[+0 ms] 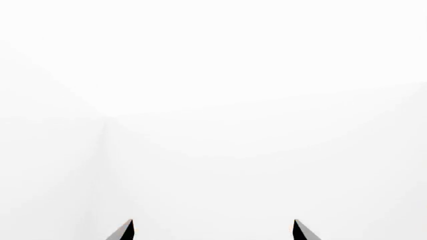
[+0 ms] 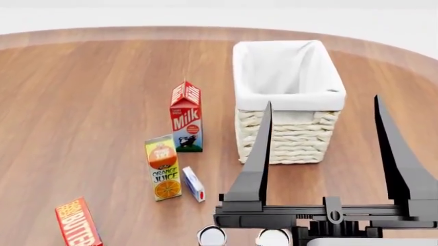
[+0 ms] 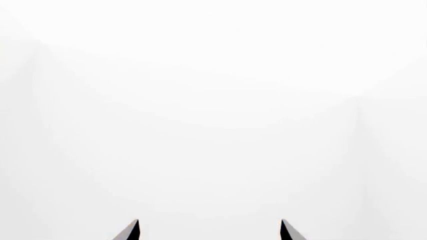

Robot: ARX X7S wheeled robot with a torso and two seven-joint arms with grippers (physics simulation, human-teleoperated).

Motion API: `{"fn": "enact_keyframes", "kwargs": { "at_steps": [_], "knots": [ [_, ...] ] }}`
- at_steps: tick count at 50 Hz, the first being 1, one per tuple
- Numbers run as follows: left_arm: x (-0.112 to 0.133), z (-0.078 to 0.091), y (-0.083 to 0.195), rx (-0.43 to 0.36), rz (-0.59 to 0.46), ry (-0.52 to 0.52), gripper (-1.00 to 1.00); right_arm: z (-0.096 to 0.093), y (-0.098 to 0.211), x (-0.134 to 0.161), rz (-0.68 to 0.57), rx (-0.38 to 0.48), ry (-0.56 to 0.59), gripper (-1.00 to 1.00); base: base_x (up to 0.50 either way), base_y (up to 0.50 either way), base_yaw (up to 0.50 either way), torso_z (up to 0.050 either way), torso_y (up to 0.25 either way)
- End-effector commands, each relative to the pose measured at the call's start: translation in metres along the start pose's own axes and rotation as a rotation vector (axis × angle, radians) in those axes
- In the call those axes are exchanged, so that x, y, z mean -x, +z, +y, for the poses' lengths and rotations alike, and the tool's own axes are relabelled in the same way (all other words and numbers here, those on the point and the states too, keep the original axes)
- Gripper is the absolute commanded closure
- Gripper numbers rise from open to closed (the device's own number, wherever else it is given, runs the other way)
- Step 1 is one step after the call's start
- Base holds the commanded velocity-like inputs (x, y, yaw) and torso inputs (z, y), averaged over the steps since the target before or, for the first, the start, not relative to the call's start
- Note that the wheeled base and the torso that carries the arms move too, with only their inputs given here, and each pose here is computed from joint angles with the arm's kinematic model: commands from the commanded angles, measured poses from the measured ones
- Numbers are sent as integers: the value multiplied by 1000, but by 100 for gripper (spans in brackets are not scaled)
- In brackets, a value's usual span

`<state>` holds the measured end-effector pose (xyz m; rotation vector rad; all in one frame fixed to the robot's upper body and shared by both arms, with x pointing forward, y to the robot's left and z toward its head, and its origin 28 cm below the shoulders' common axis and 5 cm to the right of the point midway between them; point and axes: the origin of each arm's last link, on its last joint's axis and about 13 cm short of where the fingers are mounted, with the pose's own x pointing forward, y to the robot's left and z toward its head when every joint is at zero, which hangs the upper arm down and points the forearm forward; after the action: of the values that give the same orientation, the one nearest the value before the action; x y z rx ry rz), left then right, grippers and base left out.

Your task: Pick up the alphabet soup and the tomato sauce, and put them in the basket.

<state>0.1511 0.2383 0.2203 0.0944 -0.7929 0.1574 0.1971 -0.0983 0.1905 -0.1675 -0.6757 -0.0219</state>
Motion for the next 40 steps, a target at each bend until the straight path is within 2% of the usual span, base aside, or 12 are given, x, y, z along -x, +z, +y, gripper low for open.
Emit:
{"fn": "enact_keyframes", "kwargs": {
  "at_steps": [1, 24, 27, 29, 40],
  "knots": [
    [0, -1, 0, 0, 1, -2, -100, 0, -1, 1, -2, 4, -2, -100, 238, 0, 0, 0, 0],
    [1, 0, -2, -3, 4, -3, -100, 0, -4, 1, 2, 7, -6, -100, 236, 0, 0, 0, 1],
    [1, -1, -2, -1, 5, -5, -100, -2, 6, -5, 2, 6, -10, -100, 254, 0, 0, 0, 0],
    [0, -1, -1, 1, 3, -5, -100, 0, -2, 1, 0, 7, -6, -100, 275, 0, 0, 0, 0],
    [1, -1, -2, 2, 4, -7, -100, 1, -2, 2, 0, 5, -5, -100, 280, 0, 0, 0, 1]
  ]
}}
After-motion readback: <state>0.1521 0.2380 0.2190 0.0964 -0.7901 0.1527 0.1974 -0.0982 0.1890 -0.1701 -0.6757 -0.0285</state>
